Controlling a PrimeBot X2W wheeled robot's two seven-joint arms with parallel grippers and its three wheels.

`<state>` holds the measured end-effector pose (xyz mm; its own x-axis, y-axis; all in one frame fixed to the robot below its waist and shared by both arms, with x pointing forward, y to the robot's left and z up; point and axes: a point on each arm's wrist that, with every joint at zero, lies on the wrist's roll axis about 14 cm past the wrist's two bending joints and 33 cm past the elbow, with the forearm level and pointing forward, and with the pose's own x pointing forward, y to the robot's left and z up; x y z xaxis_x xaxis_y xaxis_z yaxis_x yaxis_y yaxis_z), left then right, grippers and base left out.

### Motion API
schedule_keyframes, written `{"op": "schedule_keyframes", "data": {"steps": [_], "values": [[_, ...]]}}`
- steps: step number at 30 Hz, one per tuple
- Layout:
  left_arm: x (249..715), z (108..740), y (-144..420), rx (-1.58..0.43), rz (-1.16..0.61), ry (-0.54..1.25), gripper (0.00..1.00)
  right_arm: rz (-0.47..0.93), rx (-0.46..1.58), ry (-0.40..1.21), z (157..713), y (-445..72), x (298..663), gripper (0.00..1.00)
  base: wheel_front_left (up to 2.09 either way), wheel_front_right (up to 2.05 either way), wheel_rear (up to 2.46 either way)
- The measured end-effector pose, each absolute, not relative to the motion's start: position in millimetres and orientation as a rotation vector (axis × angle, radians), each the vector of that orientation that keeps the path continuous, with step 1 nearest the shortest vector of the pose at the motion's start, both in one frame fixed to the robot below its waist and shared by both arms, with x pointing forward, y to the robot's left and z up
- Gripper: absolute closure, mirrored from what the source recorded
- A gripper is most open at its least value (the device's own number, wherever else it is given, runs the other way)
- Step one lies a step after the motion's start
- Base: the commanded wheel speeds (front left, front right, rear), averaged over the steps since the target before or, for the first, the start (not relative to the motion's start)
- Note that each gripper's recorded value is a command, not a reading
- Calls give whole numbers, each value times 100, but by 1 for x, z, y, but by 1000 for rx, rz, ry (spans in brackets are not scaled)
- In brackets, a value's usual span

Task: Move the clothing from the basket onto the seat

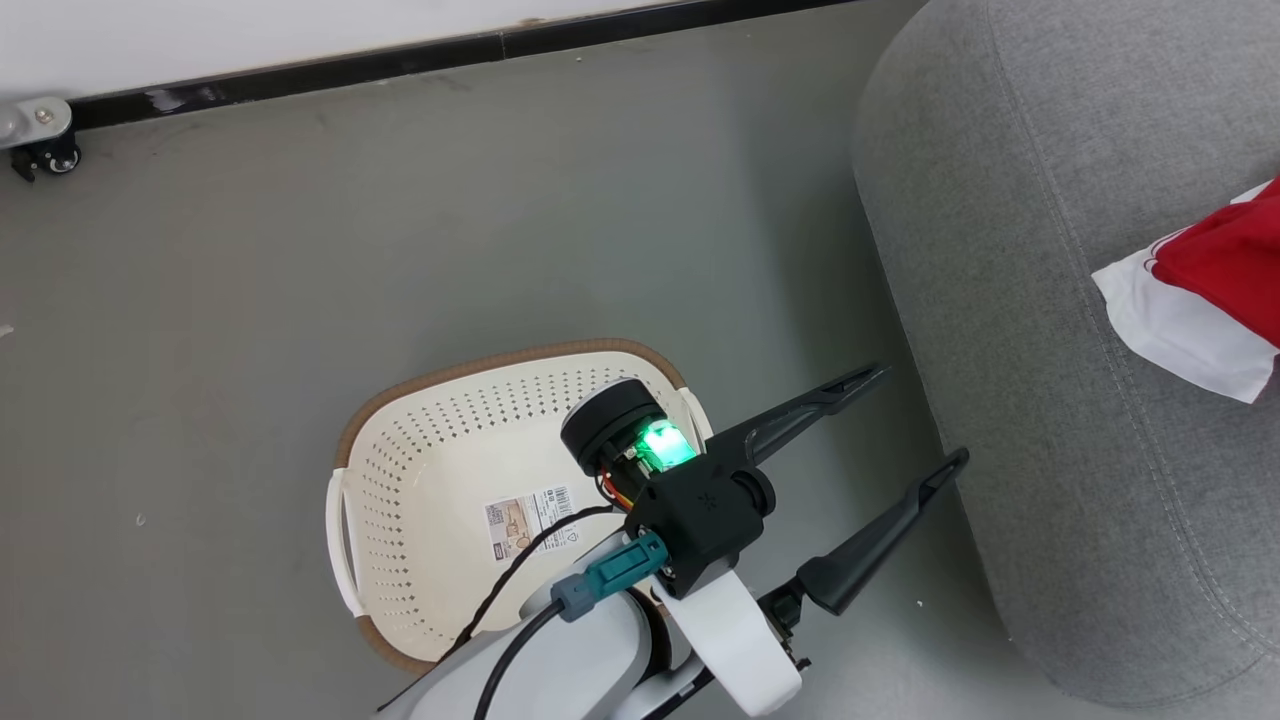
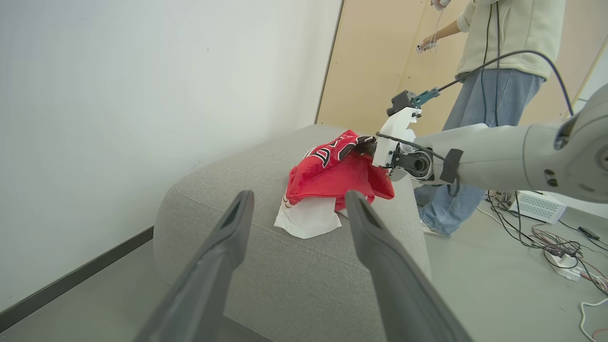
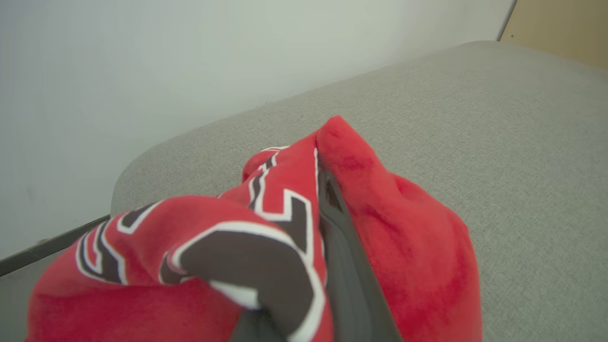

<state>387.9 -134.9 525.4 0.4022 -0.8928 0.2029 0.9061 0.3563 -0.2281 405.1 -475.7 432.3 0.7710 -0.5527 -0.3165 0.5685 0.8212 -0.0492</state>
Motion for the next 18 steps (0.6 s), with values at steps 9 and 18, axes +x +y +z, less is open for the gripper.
{"op": "schedule_keyframes", "data": {"steps": [9, 18], "values": [[380, 523, -140, -315, -1187, -40, 0, -621, 77, 355, 422, -470, 396, 56, 0, 0, 0], [375, 527, -145, -311, -1204, -43, 0, -655, 118, 366, 417, -470, 376, 0, 0, 0, 0]]}}
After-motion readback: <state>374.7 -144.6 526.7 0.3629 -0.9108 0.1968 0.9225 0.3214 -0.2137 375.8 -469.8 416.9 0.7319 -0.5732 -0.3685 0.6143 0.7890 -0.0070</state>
